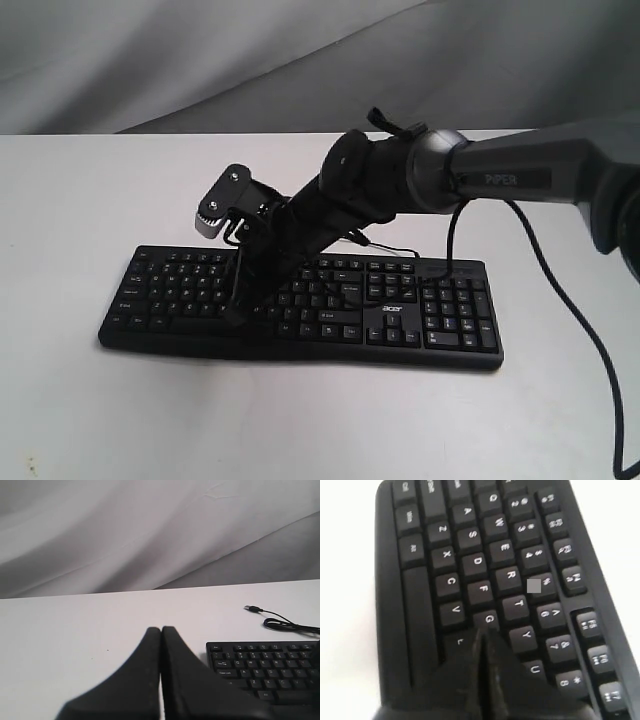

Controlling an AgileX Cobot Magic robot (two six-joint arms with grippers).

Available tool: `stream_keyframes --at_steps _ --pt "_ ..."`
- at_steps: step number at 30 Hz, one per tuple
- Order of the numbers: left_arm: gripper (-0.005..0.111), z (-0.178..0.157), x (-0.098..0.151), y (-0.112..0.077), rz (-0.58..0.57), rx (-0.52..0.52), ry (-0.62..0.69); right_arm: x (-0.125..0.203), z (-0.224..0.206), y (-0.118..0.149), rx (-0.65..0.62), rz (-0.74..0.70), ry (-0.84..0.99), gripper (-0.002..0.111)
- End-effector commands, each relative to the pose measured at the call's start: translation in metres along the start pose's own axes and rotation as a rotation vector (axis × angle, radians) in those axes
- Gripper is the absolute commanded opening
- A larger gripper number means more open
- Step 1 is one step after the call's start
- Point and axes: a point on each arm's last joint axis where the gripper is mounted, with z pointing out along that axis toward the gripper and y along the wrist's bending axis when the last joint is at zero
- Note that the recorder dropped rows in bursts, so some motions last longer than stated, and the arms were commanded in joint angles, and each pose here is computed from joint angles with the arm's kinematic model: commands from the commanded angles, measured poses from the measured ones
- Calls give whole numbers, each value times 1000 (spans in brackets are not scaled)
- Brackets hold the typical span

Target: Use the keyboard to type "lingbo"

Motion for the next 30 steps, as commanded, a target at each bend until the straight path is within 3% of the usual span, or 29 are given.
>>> stream_keyframes --at_steps 1,6,30 --pt "1 0 1 0 -1 6 -6 -13 -3 -1 6 -16 -33 0" --pt "1 0 1 0 -1 6 -6 -22 8 -3 -29 -15 -39 0" --pt "1 0 1 0 -1 6 -6 -11 24 -6 -28 5 -6 0"
